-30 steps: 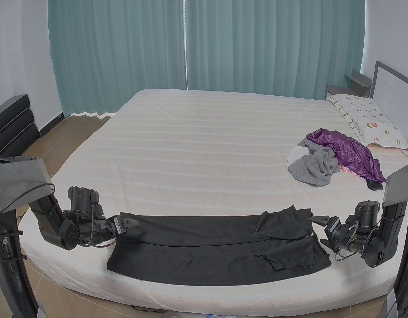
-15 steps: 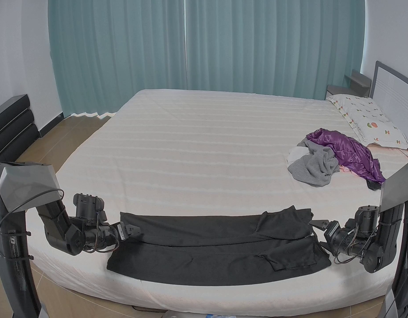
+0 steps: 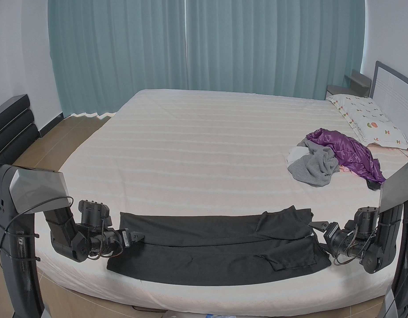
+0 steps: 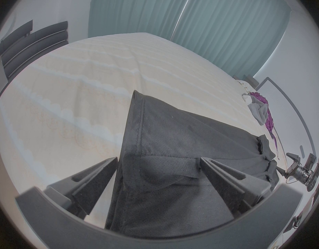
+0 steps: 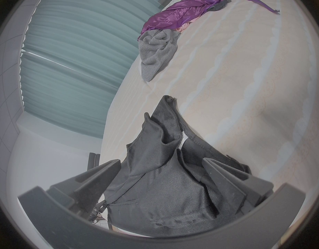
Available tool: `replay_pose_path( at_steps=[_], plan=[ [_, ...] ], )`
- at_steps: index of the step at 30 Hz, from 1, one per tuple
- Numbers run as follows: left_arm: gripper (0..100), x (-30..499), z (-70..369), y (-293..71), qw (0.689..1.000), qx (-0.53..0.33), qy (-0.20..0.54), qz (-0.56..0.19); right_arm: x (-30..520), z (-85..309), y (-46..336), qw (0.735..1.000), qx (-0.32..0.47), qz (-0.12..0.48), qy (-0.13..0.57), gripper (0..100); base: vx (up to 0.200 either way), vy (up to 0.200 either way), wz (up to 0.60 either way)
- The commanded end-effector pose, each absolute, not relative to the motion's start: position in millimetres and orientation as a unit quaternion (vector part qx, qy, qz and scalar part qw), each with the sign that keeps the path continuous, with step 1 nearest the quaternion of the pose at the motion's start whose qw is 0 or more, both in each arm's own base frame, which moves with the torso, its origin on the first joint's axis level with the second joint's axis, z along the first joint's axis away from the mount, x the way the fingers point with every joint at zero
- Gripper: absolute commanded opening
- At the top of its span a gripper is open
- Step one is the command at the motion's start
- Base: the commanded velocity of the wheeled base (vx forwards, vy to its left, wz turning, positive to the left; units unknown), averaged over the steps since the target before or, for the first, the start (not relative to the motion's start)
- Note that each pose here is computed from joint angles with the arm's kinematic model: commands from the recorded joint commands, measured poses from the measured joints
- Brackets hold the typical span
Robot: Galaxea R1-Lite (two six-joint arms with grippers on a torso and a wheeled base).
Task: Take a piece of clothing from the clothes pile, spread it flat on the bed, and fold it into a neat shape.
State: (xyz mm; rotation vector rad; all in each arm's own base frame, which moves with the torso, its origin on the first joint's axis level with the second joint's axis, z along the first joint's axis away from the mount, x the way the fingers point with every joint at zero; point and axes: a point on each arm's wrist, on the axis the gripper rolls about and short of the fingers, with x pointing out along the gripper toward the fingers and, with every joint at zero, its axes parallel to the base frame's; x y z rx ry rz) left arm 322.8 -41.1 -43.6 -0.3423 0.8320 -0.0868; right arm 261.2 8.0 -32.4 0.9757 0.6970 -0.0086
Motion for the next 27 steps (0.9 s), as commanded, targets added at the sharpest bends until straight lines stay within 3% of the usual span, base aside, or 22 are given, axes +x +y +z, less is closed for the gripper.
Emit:
replay_pose_path(
  at_steps=[1, 9, 10, 27],
  plan=[
    [100, 322.7, -50.9, -43.6, 0.898, -0.163, 0.407, -0.043, 261.1, -33.1, 8.1, 0.825, 0.459, -0.005, 0.329, 100, 0.0, 0.0, 0.0],
    [100, 322.1, -52.3, -50.5, 0.903, -0.154, 0.399, -0.043, 261.1, -33.1, 8.1, 0.825, 0.459, -0.005, 0.329, 100, 0.0, 0.0, 0.0],
    [0, 322.0, -52.3, -51.0, 0.903, -0.154, 0.4, -0.044, 261.1, -33.1, 8.1, 0.825, 0.459, -0.005, 0.329, 100, 0.0, 0.0, 0.0],
    [0, 321.1, -41.5, -49.8, 0.907, -0.165, 0.384, -0.04, 261.5, -32.7, 7.8, 0.825, 0.46, -0.004, 0.328, 100, 0.0, 0.0, 0.0]
  ],
)
